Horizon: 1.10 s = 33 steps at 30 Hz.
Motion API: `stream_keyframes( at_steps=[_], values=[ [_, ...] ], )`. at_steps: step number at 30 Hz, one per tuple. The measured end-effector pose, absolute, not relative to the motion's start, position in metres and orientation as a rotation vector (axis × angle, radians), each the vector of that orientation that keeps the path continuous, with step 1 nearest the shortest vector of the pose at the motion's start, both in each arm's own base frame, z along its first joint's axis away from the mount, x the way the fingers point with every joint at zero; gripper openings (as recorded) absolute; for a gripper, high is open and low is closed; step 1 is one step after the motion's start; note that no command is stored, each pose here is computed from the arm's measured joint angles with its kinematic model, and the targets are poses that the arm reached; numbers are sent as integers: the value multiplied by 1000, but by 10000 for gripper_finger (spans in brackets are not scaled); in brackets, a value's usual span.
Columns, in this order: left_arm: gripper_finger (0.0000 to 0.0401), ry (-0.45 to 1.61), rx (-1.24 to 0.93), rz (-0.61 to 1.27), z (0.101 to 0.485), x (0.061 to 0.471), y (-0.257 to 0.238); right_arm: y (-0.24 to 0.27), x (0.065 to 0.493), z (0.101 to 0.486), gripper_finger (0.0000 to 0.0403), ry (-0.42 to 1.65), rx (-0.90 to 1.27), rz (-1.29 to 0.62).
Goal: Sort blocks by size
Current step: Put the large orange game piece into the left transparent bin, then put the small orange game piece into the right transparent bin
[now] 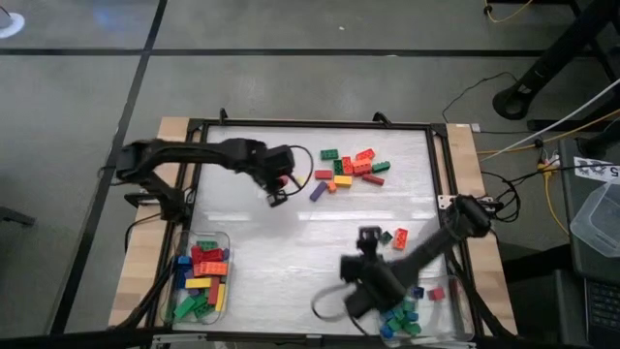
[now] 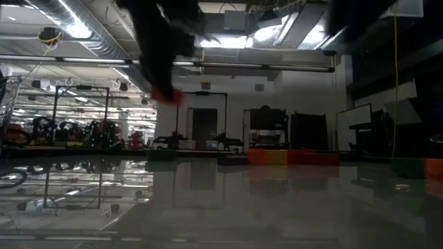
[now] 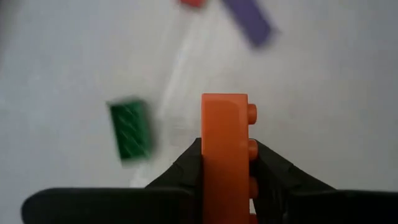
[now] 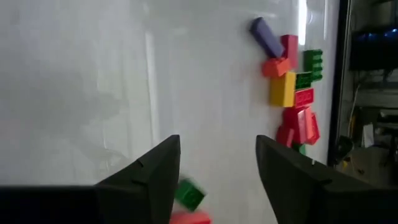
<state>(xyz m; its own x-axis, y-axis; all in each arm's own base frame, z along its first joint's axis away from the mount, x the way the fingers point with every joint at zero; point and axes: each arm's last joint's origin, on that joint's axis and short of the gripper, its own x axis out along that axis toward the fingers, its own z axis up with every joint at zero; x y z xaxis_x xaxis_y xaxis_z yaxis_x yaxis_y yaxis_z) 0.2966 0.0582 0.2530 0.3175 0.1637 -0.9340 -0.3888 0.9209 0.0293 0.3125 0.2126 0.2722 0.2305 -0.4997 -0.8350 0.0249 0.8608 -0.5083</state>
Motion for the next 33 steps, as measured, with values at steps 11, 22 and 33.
stream_keyframes(
  at_steps=[11,22,33],
  values=[
    [78,1251,-459,221,321,196,-41,92,371,265,209,1401,-273,-571],
    [110,1399,-581,224,287,132,-116,12,400,262,209,1332,118,-596],
    [162,1498,-556,379,244,110,-131,-10,412,244,209,1338,188,-622]
  ],
)
